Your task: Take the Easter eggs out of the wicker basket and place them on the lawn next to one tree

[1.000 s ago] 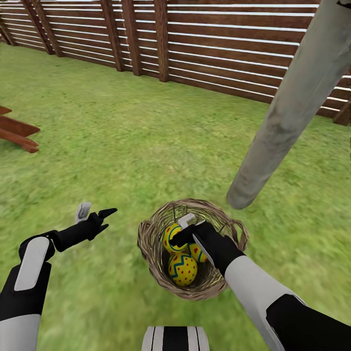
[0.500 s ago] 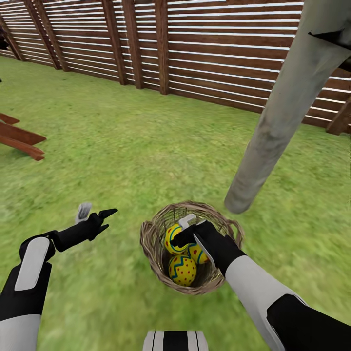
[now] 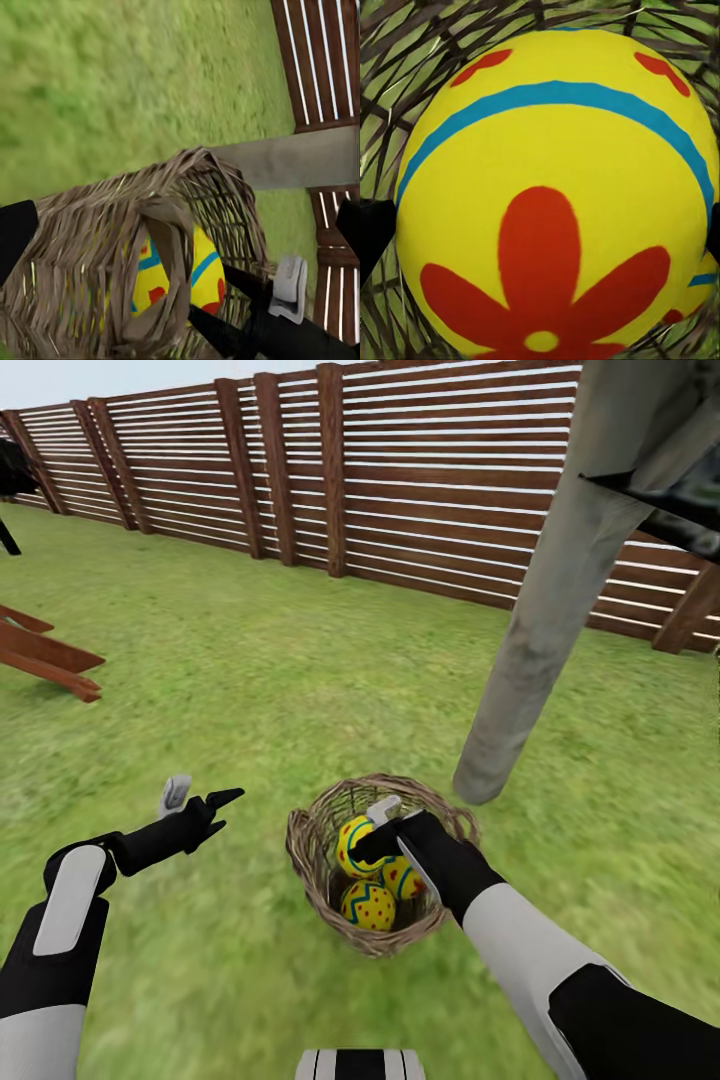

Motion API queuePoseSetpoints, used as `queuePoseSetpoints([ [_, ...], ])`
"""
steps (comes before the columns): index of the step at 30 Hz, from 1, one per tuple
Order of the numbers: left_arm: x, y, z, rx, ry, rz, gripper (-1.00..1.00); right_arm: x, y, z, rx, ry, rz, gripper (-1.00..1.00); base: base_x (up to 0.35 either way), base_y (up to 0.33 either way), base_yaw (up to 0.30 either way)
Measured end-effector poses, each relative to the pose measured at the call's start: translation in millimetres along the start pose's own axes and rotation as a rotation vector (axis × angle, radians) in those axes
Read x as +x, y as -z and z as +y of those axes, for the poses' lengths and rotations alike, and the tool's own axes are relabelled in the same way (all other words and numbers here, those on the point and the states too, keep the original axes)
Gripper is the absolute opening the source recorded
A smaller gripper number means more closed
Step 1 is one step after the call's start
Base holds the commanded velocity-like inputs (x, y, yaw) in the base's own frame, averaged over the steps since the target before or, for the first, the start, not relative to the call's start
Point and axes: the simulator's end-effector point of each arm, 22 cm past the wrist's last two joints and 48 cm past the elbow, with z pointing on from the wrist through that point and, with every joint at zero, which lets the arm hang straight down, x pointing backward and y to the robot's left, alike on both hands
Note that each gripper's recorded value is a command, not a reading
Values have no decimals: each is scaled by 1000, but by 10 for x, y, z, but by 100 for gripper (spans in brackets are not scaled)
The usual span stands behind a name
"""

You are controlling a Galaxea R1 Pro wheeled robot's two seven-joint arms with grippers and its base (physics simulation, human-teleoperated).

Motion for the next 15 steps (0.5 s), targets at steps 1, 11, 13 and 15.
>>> queuePoseSetpoints([
  [1, -11, 13, -24, 3, -2, -3, 100, -18, 21, -2, 2, 1, -3, -100, -9, -8, 0],
  [11, -99, 138, -238, 32, -21, -26, 100, -135, 423, -268, 39, -98, 27, -100, 0, 0, 0],
  [13, -116, 165, -280, 37, -25, -31, 100, -165, 472, -275, 42, -98, 19, -100, 0, 0, 0],
  [15, -130, 190, -322, 42, -29, -34, 100, -233, 541, -297, 49, -97, 1, -100, 0, 0, 0],
])
